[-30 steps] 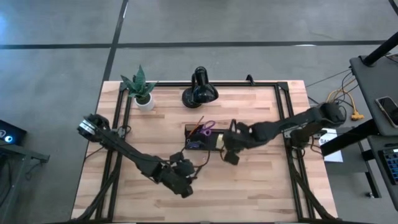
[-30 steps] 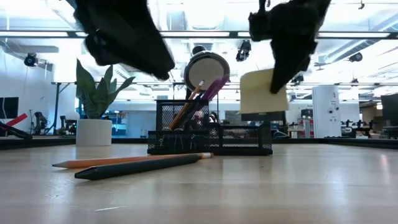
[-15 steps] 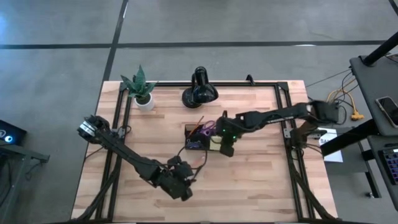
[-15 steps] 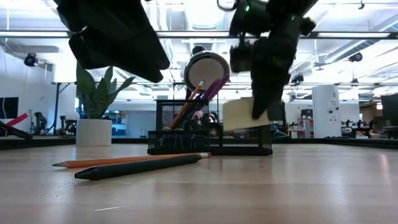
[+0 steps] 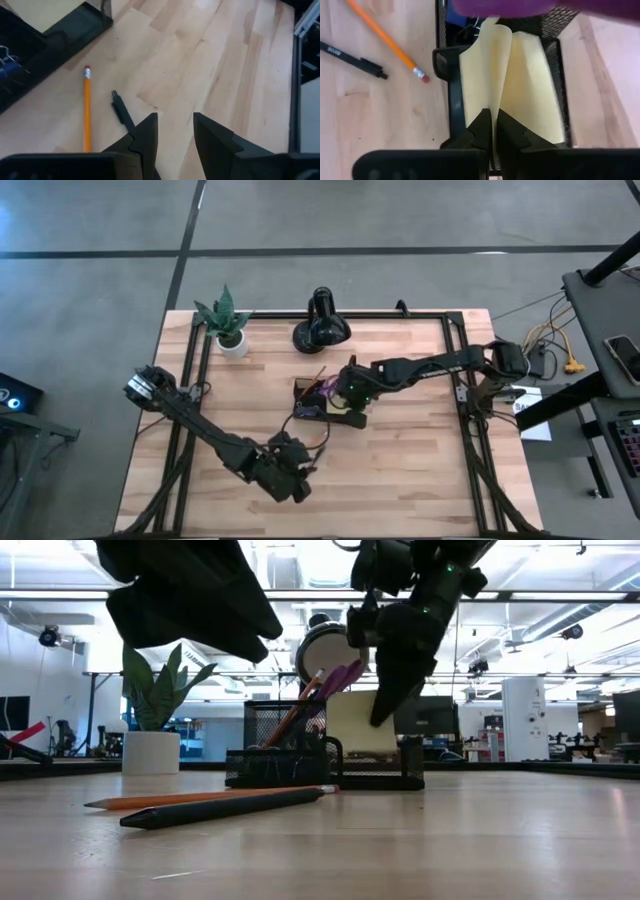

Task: Pick and place office supplies into organizer
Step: Put the yellow sticky notes pad into the black desk organizer

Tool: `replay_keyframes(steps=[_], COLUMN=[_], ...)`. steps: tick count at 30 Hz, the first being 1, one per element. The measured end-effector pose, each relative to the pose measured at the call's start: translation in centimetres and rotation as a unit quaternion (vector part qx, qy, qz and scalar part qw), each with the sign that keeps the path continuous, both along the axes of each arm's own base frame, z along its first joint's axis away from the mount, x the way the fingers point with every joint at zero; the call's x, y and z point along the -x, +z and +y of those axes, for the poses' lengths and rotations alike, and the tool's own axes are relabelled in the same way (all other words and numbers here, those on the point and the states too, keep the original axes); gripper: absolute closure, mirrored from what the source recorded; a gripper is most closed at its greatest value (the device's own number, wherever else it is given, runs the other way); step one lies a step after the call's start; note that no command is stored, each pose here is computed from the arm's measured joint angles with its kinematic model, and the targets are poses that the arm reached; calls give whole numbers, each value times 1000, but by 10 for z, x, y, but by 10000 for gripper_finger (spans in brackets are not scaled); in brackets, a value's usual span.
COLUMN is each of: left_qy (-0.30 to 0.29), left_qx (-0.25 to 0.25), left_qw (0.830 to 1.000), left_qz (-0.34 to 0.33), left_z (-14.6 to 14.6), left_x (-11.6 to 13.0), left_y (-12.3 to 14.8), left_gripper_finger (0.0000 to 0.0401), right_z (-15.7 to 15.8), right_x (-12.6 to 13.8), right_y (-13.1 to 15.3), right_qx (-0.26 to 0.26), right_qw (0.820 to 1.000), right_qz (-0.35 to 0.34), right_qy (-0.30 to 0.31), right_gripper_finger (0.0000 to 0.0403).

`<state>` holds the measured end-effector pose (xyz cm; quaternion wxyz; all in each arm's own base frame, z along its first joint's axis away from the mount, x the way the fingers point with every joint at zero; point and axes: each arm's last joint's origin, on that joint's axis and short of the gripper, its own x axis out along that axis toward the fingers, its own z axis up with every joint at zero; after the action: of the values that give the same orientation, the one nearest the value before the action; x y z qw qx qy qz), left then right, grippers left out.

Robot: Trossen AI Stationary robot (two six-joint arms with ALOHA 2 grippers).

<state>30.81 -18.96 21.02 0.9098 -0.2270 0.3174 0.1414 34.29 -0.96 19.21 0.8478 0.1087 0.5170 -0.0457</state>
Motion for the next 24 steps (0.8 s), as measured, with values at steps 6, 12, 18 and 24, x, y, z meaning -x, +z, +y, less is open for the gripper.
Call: replay_keyframes(steps=[6,12,18,24], left_qy=[4,4,4,4], left_qx=[-7,-8,-10,-10], left_qw=[1000,1000,1000,1000], left_qz=[-1,0,3,3], left_z=[1,1,1,1], left_x=[0,0,1,1], left_y=[0,0,-1,-1], left_gripper_finger=[295,295,295,295], right_z=[-5,-4,-3,0], right_x=[-1,-2,-1,3], right_y=[-9,-21,-20,-21], right_qx=[-19,-25,-30,-15], right_qw=[1000,998,997,996], right_qz=[13,38,45,66], right_qy=[-13,-42,-62,-66], right_gripper_finger=[394,394,358,281])
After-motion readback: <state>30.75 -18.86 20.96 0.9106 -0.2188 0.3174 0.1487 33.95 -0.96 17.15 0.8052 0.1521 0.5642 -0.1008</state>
